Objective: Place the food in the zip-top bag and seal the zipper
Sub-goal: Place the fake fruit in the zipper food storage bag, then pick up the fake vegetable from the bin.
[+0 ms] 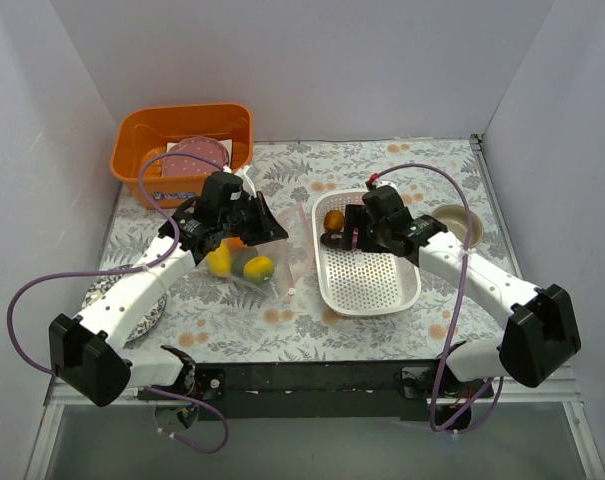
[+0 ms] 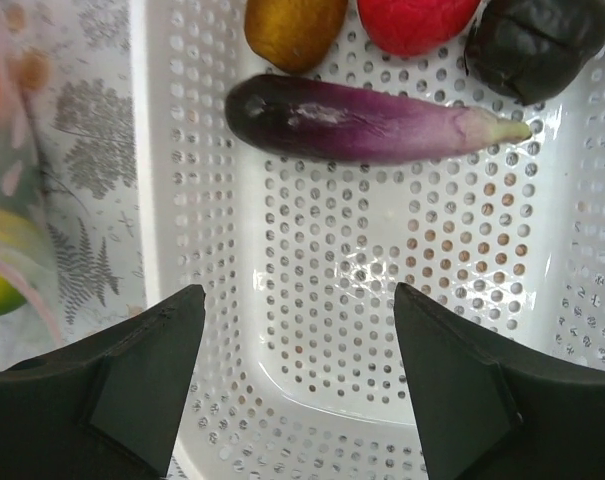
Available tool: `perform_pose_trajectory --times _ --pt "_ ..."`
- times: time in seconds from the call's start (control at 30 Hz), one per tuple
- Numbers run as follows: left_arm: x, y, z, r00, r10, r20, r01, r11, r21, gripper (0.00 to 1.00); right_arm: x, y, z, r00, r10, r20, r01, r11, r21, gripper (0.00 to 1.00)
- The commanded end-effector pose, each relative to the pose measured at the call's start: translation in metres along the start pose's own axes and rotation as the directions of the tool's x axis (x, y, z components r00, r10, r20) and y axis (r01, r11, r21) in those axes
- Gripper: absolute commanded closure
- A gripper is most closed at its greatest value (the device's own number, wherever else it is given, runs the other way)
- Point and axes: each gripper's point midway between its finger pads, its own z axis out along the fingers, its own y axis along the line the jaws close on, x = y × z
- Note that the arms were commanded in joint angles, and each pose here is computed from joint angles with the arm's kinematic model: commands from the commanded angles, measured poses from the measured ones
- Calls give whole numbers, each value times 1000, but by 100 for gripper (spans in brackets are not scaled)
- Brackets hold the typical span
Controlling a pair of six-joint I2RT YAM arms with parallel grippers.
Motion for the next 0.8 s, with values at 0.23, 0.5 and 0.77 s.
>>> perform_pose_trajectory --times 0.23,0.5,0.77 --pt "-4 -8 -13 999 18 35 -20 999 37 100 18 -5 12 994 -77 -74 77 997 -13 14" --pt "-2 -7 -13 999 15 34 -17 999 39 100 20 -9 16 994 -27 -104 25 999 -23 2" --pt "-2 -7 -13 999 19 37 -20 999 37 100 -6 -33 19 998 -39 -42 41 998 47 2"
